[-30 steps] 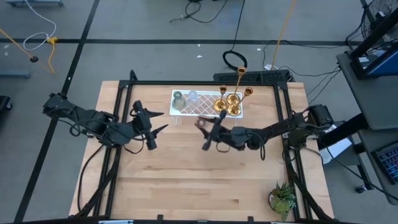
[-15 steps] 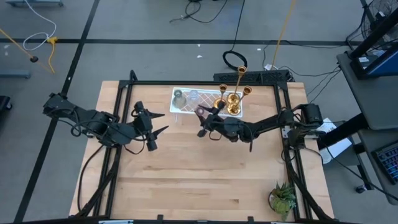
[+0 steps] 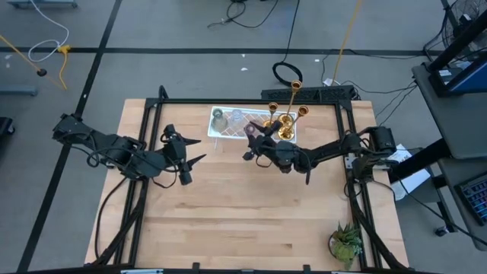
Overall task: Pick & Place candle stick holders
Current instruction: Put the violet candle holder on the shelf
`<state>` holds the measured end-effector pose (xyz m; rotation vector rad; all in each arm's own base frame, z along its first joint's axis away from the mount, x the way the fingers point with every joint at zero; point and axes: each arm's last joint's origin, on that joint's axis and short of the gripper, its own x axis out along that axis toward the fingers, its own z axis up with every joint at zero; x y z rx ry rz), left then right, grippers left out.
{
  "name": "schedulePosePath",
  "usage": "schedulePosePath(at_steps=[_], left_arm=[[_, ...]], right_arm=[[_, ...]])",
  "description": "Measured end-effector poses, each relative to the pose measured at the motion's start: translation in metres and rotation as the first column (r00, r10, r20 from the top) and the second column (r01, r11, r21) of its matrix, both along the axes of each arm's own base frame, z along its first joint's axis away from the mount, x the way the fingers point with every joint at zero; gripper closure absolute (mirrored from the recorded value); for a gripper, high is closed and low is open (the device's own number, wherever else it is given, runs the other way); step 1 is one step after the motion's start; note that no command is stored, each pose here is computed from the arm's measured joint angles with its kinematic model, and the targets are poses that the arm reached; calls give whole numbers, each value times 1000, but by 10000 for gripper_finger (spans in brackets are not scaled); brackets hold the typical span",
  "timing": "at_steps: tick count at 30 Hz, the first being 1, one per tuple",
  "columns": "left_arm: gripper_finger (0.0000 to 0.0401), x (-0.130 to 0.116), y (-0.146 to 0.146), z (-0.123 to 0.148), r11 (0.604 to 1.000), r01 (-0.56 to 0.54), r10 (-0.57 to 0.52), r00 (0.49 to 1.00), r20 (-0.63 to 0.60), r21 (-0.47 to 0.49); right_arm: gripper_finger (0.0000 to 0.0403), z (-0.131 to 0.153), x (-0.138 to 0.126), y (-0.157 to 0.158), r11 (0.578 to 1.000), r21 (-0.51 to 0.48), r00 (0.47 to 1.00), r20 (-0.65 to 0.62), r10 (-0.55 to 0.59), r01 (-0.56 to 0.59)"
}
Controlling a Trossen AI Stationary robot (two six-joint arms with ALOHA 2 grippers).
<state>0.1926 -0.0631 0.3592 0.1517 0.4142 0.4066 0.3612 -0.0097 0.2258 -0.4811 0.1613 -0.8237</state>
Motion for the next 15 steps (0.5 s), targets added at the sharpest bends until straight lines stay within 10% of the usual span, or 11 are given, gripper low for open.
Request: schedulePosePath(at_steps=[15], left_arm=[[176, 0, 0, 0, 1000, -4, 4, 1000, 4, -11]], right_arm=[[270, -8, 1, -28, 993, 96, 997, -2, 75, -74]])
